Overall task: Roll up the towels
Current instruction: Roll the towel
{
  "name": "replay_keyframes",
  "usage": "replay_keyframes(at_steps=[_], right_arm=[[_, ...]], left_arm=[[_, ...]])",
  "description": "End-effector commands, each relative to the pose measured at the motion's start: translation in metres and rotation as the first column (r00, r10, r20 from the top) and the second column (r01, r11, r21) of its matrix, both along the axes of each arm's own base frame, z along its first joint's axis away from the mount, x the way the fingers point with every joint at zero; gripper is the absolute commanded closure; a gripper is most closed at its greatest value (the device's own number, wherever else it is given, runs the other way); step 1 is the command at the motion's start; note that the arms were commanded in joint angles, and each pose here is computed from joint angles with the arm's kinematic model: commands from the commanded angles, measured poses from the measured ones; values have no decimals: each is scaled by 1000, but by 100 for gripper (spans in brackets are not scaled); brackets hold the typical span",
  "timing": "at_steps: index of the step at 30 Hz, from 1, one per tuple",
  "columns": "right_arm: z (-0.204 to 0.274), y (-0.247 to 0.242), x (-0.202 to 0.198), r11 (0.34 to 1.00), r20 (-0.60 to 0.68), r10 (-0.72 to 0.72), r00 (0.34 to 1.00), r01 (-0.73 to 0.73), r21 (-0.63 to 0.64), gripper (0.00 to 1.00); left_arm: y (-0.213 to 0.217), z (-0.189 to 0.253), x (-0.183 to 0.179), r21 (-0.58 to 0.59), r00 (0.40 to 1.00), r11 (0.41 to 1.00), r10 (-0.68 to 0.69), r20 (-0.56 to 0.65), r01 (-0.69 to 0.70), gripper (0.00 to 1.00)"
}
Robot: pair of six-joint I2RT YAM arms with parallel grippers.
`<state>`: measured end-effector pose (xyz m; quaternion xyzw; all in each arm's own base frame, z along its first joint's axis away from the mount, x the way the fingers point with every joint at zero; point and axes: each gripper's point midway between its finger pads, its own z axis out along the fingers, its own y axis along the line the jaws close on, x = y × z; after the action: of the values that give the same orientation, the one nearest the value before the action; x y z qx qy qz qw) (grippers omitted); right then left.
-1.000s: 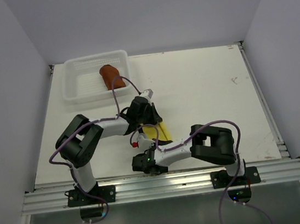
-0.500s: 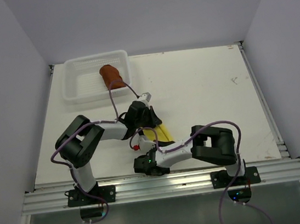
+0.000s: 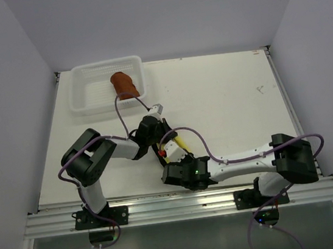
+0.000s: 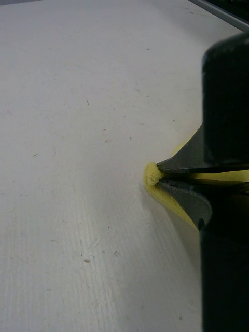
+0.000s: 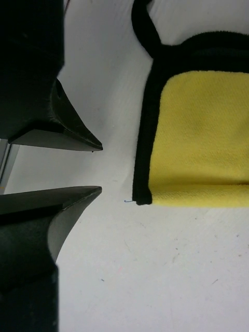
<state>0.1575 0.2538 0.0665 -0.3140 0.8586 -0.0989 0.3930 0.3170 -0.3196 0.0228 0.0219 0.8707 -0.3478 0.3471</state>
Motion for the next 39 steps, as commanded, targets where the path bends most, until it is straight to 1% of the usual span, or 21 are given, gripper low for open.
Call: replay_keyframes(at_steps=[1,5,6,7,8,9,10,11,13,17,18,20,21,22,23,25,26,29,31,35,39], right_arm=[[1,16,-13,986,-67,13,998,-1,168,63],[14,11,-13,957,-73,-17,997,37,287,64],[28,10,-9,934,-75,-26,997,51,355,64],[28,9,-10,914,-107,-32,994,72,398,64],[30,2,2,893,-124,-75,989,122,433,65],[34,-1,7,866,-144,-88,986,147,478,64],[39,-4,11,823,-164,-94,982,169,542,64],[39,-8,20,781,-212,-108,971,215,586,64],[43,-10,26,727,-239,-101,966,235,645,64],[41,-15,42,657,-324,-125,938,323,681,63],[39,-8,38,639,-367,-89,926,336,692,62],[31,-6,48,580,-432,-109,895,410,704,61],[28,-2,47,559,-477,-86,875,438,704,62],[25,-2,53,518,-500,-104,860,476,711,61],[15,-5,59,499,-543,-118,832,522,692,60],[9,-1,61,461,-584,-93,806,555,693,60],[7,-2,64,450,-590,-96,801,564,692,59],[-2,-3,65,457,-614,-94,783,582,672,57],[-3,2,69,448,-608,-80,790,574,686,57],[-10,8,63,447,-637,-41,770,584,677,56],[-18,8,57,431,-655,-27,755,600,674,56]], left_arm=[[12,-9,6,14,999,999,52,14,-52,100],[12,-8,4,-2,999,999,50,19,-50,100],[12,-6,4,-5,998,999,52,22,-52,100],[12,-6,3,-9,998,999,51,22,-51,100],[13,-7,3,-8,998,998,55,23,-55,100],[13,-7,3,-7,998,998,56,22,-56,100],[13,-6,3,-11,998,999,54,24,-53,100],[12,-6,2,-11,999,999,48,26,-48,100],[14,-7,2,-9,998,999,51,28,-51,100],[17,-7,-1,-9,998,998,57,35,-57,100],[18,-7,-1,-12,998,998,59,36,-58,100],[19,-8,-3,-12,998,998,61,36,-60,100],[19,-7,-3,-12,997,998,61,38,-61,100],[20,-8,-3,-10,997,998,61,38,-60,100],[20,-7,-3,-10,997,998,62,42,-62,100],[21,-6,-3,-14,997,998,61,49,-60,100],[21,-6,-3,-13,997,998,60,50,-60,100],[21,-6,-4,-13,997,998,56,52,-56,100],[21,-5,-3,-15,997,998,58,55,-57,100],[22,-6,-3,-11,996,998,63,56,-62,100],[25,-8,-3,-4,996,997,73,54,-72,100]])
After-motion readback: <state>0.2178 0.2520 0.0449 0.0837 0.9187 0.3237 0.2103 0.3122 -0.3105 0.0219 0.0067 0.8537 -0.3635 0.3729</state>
